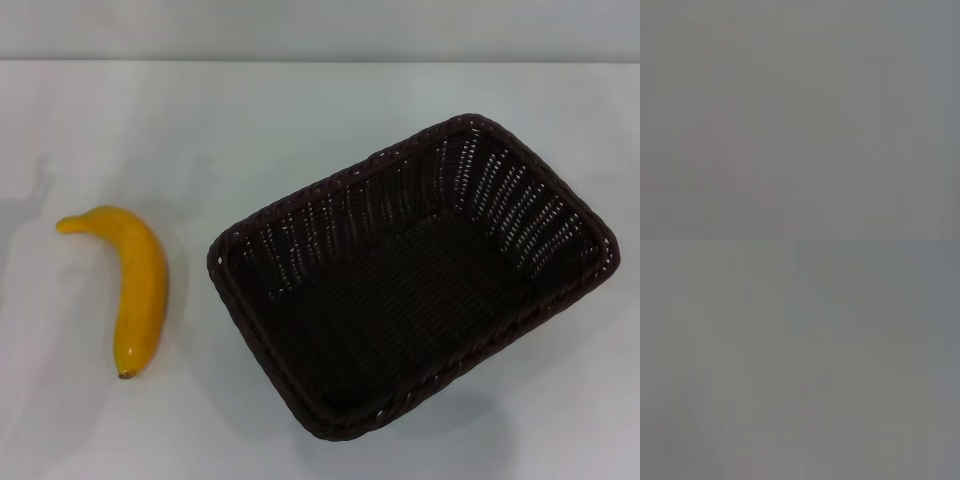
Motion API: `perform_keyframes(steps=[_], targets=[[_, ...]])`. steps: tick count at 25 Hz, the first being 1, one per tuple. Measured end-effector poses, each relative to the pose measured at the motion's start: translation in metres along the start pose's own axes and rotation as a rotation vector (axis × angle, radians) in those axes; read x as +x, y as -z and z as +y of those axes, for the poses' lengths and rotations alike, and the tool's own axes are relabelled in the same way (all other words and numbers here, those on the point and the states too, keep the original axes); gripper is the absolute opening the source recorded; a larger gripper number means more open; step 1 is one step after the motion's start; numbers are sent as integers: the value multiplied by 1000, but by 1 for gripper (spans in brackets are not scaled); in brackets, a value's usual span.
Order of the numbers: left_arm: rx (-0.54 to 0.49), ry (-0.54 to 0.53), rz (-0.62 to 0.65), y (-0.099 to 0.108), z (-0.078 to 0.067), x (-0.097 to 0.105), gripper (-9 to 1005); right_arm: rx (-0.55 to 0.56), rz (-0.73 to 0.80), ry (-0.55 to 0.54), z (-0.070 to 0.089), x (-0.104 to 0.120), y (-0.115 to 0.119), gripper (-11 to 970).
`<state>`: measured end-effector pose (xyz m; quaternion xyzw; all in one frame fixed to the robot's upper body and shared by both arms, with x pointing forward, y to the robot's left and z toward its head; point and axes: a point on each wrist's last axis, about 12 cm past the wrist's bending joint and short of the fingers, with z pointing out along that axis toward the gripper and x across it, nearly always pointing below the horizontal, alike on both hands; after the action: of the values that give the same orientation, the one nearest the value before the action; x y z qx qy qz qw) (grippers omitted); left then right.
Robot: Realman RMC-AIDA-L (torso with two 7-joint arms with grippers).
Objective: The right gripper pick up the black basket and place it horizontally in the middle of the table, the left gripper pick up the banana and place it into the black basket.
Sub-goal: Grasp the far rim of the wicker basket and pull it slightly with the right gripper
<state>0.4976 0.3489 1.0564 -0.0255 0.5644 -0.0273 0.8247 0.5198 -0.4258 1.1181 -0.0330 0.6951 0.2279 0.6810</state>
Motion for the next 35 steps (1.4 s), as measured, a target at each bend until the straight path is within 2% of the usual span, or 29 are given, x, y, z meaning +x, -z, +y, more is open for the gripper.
perform_keyframes(steps=[1, 3, 4, 7, 10, 17, 20, 24, 31, 35], targets=[[-3, -3, 2, 0, 1, 0, 864, -51, 58, -19, 3, -11, -8, 857], [-7, -7, 7, 0, 3, 0, 864, -85, 111, -27, 7, -18, -13, 856], [-9, -9, 8, 1, 4, 0, 864, -140, 234, -42, 15, -35, -28, 856], [-16, -21, 5, 2, 8, -2, 864, -166, 408, -43, 30, -56, -48, 856], [-29, -31, 5, 6, 13, -4, 865, -169, 599, 0, 57, -78, -71, 856], [-67, -39, 5, 12, 20, -5, 864, -206, 852, 34, 110, -106, -116, 855], [-69, -41, 11, 12, 21, -5, 863, -179, 943, 50, 124, -110, -129, 855], [-71, -43, 22, 9, 23, -4, 865, -124, 1085, 81, 138, -105, -143, 855], [-94, -49, 43, 12, 28, -2, 864, -122, 1253, 80, 166, -83, -170, 854], [-93, -56, 49, 12, 28, -2, 863, -91, 1320, 113, 177, -67, -182, 854]])
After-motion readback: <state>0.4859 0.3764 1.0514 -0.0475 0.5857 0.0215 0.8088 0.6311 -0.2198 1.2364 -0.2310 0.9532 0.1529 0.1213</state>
